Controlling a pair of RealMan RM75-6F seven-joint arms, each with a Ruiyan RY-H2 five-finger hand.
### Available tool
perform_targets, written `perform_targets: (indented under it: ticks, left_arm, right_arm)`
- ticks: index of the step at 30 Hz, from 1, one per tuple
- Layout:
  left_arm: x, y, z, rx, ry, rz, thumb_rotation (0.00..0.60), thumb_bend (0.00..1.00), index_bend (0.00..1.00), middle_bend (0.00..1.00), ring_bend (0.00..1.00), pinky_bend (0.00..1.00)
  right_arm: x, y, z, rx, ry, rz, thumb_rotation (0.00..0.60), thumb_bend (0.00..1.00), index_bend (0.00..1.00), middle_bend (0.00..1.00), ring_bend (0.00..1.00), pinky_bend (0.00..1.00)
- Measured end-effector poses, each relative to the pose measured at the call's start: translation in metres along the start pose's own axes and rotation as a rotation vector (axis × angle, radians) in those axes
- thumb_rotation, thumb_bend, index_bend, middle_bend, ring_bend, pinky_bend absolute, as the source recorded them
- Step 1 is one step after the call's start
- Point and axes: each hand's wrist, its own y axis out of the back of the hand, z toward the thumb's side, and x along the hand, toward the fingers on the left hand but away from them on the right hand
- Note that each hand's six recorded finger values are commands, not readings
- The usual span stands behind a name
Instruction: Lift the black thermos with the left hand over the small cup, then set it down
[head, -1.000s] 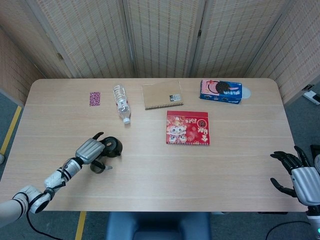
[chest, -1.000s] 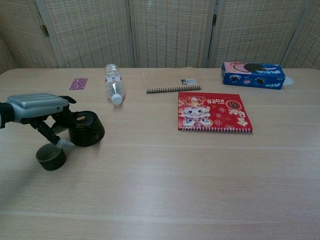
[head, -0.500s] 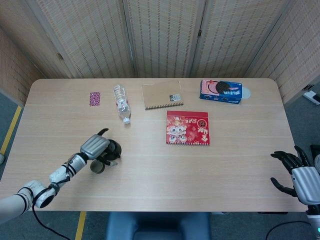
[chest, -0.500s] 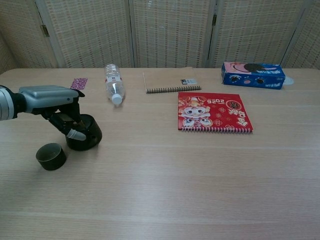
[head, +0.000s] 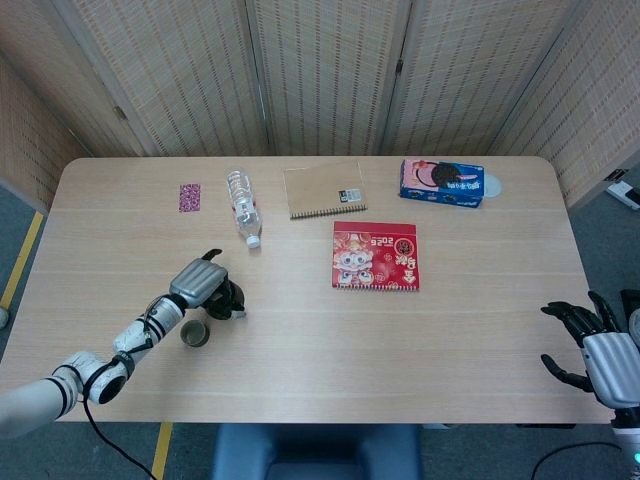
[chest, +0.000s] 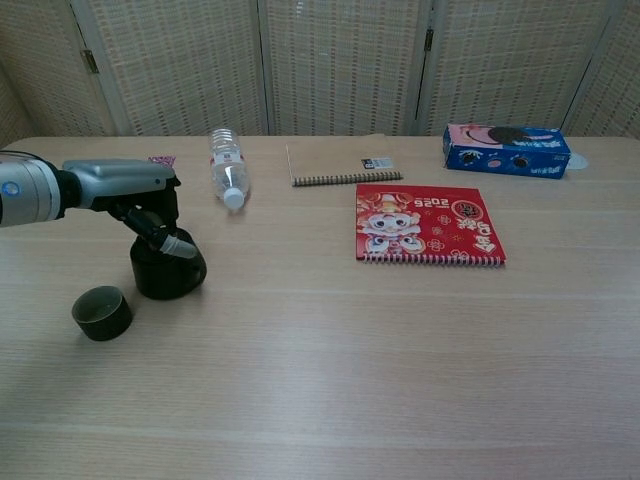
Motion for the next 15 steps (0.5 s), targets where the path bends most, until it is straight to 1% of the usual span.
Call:
perform_targets:
  ticks: [2,6,8,10,15]
  left_arm:
    - [0.001,0.001,0.0,0.003,0.004,0.008,0.278,0.09,1.0,1.0,0.9,0.27]
    - [0.002,0.004,-0.001,0.014,0.014,0.027,0.277,0.09,1.0,1.0,0.91,0.36]
    - [0.002,0.005,-0.002,0.02,0.018,0.033,0.275,0.09,1.0,1.0,0.92,0.44]
    - [0.003,0.007,-0.003,0.024,0.023,0.04,0.277,0.09,1.0,1.0,0.92,0.48]
    - [0.003,0.013,-0.006,0.03,0.036,0.063,0.276,0.12,1.0,1.0,0.93,0.51]
  right_arm:
    - [0.0,0.0,0.0,0.0,-0.001,0.0,0.6,0.27,0.23,0.26,0.24,0.04]
    - [-0.001,0.0,0.0,0.0,0.001,0.002,0.6,0.27,0.23,0.26,0.24,0.04]
    - [-0.001,0.0,0.0,0.0,0.002,0.001,0.6,0.27,0.23,0.26,0.24,0.04]
    - [-0.001,0.001,-0.001,-0.001,0.0,0.0,0.6,0.27,0.23,0.26,0.24,0.04]
    - [0.0,0.0,-0.002,-0.002,-0.004,0.0,0.6,0.27,0.23,0.26,0.24,0.04]
